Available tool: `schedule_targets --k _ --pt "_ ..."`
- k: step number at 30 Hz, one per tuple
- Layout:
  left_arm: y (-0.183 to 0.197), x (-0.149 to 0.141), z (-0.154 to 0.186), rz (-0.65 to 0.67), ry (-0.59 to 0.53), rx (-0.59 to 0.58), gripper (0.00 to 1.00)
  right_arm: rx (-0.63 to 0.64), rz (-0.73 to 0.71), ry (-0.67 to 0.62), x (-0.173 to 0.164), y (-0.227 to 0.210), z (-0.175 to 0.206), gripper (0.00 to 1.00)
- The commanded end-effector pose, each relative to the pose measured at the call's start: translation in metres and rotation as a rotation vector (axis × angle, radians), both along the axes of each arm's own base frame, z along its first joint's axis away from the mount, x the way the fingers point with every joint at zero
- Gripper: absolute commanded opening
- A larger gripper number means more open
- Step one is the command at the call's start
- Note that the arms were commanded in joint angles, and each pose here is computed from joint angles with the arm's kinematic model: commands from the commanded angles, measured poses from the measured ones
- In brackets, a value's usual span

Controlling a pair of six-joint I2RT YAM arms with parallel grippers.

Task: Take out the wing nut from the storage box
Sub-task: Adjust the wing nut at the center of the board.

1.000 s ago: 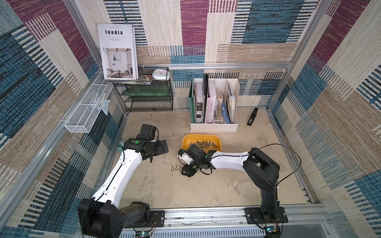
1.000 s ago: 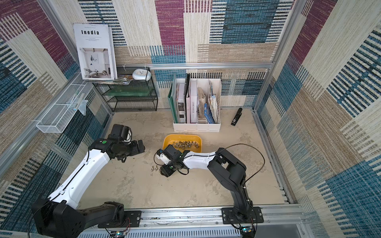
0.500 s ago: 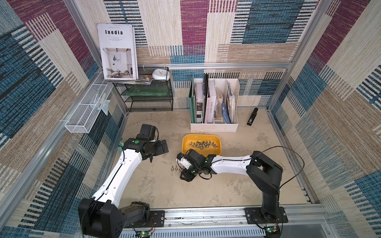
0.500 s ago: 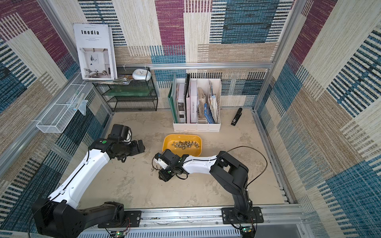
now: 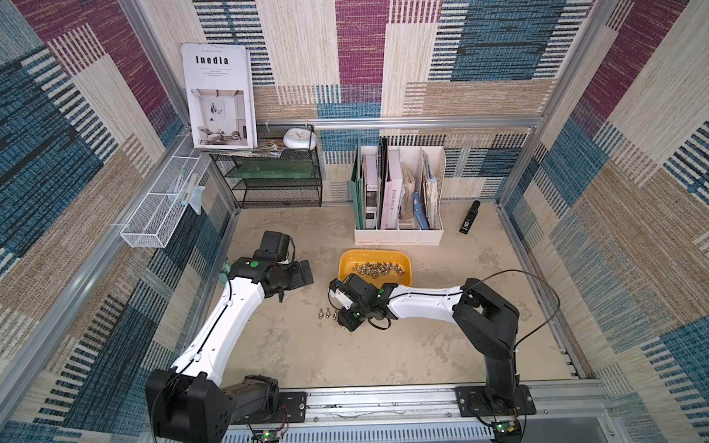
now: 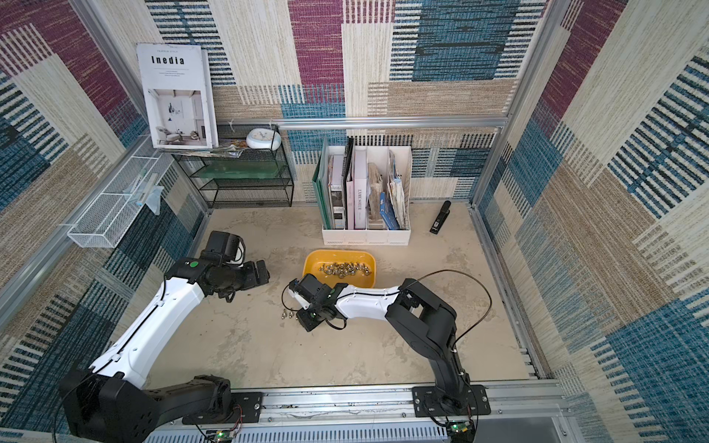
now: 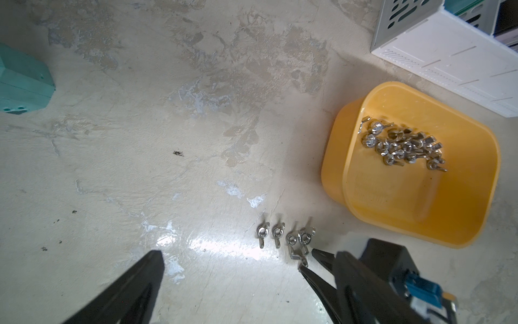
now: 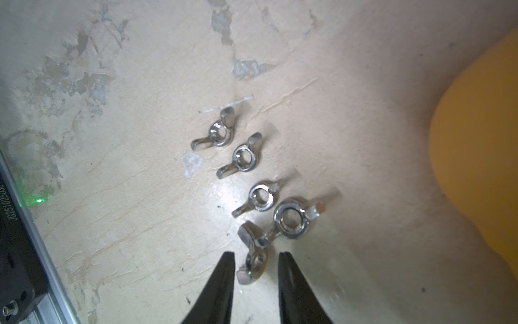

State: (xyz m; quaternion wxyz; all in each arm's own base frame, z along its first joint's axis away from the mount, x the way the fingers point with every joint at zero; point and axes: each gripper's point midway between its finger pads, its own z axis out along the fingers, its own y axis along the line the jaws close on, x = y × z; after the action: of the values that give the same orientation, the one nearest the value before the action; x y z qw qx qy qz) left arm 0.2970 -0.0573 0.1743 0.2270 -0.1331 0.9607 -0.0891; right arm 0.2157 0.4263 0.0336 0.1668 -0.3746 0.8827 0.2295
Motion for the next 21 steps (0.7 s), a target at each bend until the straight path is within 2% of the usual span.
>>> schedule_targets --k 1,8,13,21 --pt "-0.0012 0.0009 0.0001 -0.013 -0.003 -0.001 0.99 -0.014 0.017 0.025 -0.0039 0.0004 -0.0066 0.28" --pt "-0.0008 0.0012 -0.0009 -0.013 0.000 0.001 0.99 -0.016 0.014 0.037 -0.0063 -0.0021 -0.0103 0.26" --pt "-0.0014 0.0017 -0.0016 -0.013 0.002 -0.003 0.99 -0.002 0.012 0.041 -0.0072 -0.0004 -0.0085 0.16" --pt "-0.0016 0.0013 -0.0020 -0.013 0.005 -0.004 0.99 0.081 -0.028 0.096 -0.0086 -0.0085 -0.0017 0.08"
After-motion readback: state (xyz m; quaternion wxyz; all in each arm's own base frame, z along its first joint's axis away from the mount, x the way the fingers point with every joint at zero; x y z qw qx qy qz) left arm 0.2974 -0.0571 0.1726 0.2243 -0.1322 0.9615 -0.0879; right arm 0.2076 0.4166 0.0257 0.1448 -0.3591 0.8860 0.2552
